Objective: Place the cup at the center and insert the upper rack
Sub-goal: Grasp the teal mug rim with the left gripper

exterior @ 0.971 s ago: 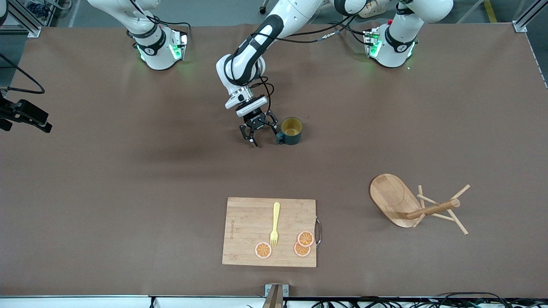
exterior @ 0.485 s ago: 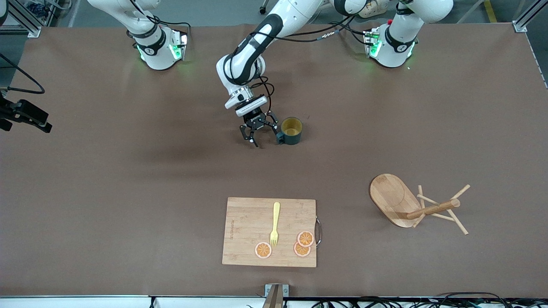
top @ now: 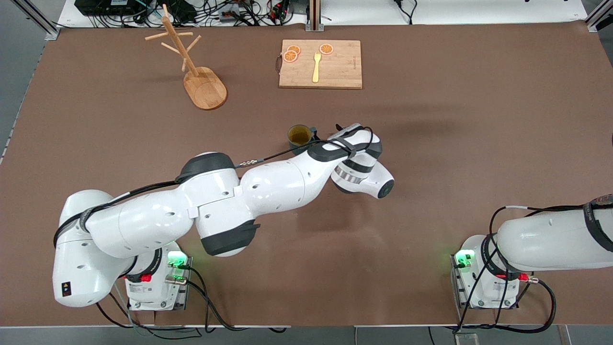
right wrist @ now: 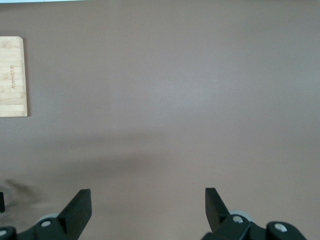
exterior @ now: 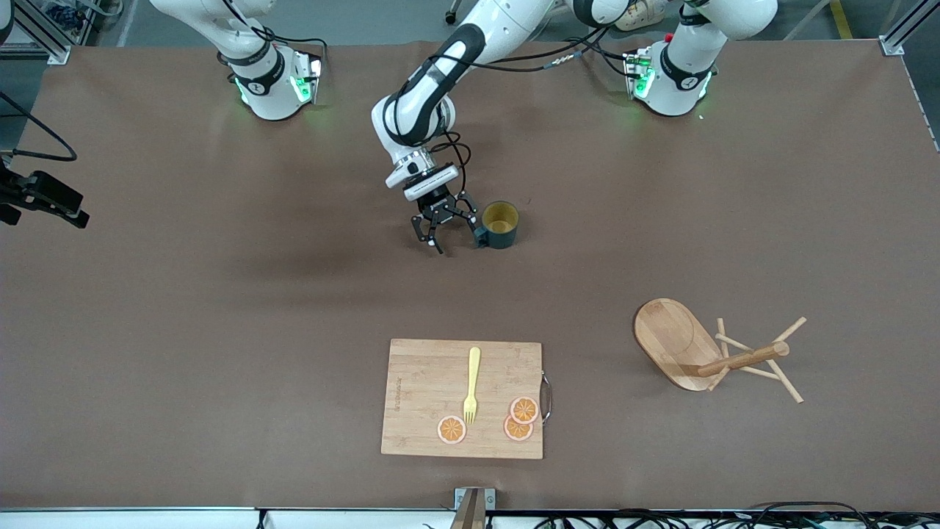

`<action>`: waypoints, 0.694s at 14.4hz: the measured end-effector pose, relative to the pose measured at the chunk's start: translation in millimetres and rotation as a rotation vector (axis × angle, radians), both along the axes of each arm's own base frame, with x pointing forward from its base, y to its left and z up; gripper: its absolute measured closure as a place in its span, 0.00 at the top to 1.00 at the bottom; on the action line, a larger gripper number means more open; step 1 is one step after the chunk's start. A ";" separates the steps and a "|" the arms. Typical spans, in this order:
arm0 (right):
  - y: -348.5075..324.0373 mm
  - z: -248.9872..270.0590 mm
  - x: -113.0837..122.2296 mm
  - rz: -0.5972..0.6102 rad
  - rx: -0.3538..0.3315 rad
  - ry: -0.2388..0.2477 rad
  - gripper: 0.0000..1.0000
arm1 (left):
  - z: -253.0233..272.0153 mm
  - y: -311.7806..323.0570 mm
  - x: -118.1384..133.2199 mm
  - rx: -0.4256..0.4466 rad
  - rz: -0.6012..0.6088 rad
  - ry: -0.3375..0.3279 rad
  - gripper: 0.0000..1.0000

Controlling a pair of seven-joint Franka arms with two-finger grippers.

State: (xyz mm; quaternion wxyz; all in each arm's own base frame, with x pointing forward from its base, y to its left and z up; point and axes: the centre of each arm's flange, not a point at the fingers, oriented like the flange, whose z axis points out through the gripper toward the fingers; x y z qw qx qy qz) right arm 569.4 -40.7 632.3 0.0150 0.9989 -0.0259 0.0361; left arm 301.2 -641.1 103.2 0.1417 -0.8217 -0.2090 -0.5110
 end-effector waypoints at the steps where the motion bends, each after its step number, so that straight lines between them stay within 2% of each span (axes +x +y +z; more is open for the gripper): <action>1: 0.0 0.0 0.0 0.000 0.000 0.000 1.00 | 0.4 0.5 1.3 0.005 -0.001 0.000 0.98; 10: 0.0 0.4 0.1 0.000 0.000 -0.002 1.00 | 4.1 3.8 12.4 0.009 0.002 -0.014 0.98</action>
